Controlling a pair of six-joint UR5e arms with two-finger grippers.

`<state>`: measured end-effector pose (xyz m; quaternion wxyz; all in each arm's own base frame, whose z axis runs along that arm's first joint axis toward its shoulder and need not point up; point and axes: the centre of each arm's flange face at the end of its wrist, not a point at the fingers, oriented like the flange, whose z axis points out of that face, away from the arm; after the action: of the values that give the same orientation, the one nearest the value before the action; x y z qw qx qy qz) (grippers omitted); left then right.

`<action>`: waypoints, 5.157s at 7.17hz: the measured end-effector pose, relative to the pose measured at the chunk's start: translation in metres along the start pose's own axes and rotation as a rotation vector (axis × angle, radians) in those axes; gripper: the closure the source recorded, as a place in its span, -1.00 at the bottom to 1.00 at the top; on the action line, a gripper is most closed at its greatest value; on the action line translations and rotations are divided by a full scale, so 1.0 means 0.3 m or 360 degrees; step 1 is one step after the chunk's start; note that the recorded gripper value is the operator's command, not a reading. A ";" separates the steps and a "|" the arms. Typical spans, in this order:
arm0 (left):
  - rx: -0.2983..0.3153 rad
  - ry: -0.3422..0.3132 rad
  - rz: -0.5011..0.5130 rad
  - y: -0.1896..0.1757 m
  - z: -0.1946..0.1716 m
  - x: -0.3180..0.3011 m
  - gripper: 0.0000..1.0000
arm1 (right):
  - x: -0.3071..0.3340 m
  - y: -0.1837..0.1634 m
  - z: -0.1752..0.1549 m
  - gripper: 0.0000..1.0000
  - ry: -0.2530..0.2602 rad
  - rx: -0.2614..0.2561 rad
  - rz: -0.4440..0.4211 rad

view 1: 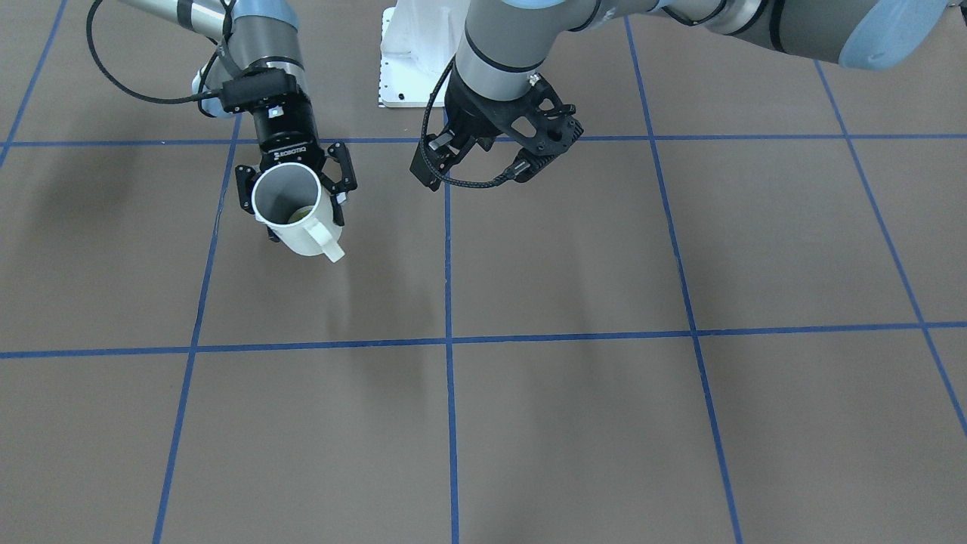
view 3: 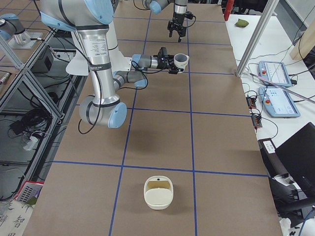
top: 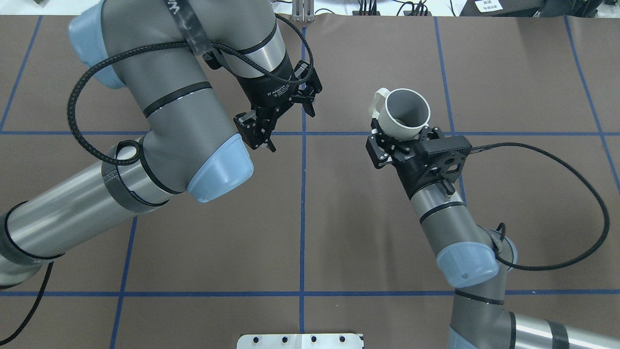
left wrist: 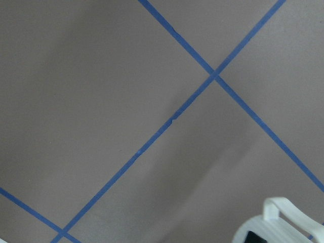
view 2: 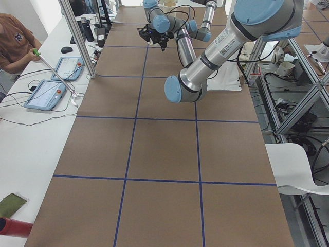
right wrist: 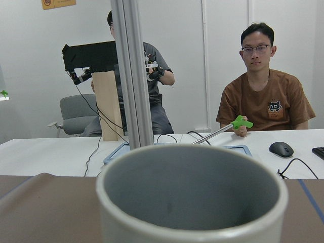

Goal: Left arm hands cup to right arm to dump lemon

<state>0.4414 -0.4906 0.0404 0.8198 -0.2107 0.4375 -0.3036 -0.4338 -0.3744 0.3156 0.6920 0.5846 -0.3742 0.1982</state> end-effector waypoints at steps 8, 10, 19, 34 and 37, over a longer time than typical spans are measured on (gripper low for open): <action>0.0001 -0.0029 -0.0008 -0.017 0.039 -0.013 -1.00 | 0.761 -0.041 -0.006 0.60 0.0243 -0.0060 0.0036; -0.0001 -0.0034 -0.0009 -0.015 0.046 -0.014 -1.00 | 0.970 -0.053 -0.098 0.71 0.0247 -0.0095 0.0161; -0.0008 -0.0035 -0.0017 0.001 0.049 -0.014 -1.00 | 1.813 -0.111 -0.572 0.68 0.0201 -0.0222 0.0926; 0.0034 -0.0009 -0.0009 0.026 0.030 0.004 -1.00 | 2.066 -0.091 -0.746 0.64 0.0169 -0.0146 0.2851; 0.0068 -0.0031 -0.0024 0.045 -0.002 0.013 -1.00 | 2.059 -0.099 -0.729 0.63 0.0114 -0.0149 0.3081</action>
<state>0.4470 -0.4834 0.0294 0.8260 -0.1994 0.4213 -0.3171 0.0462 -0.2730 0.7511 0.2629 -0.0111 -0.6796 0.6847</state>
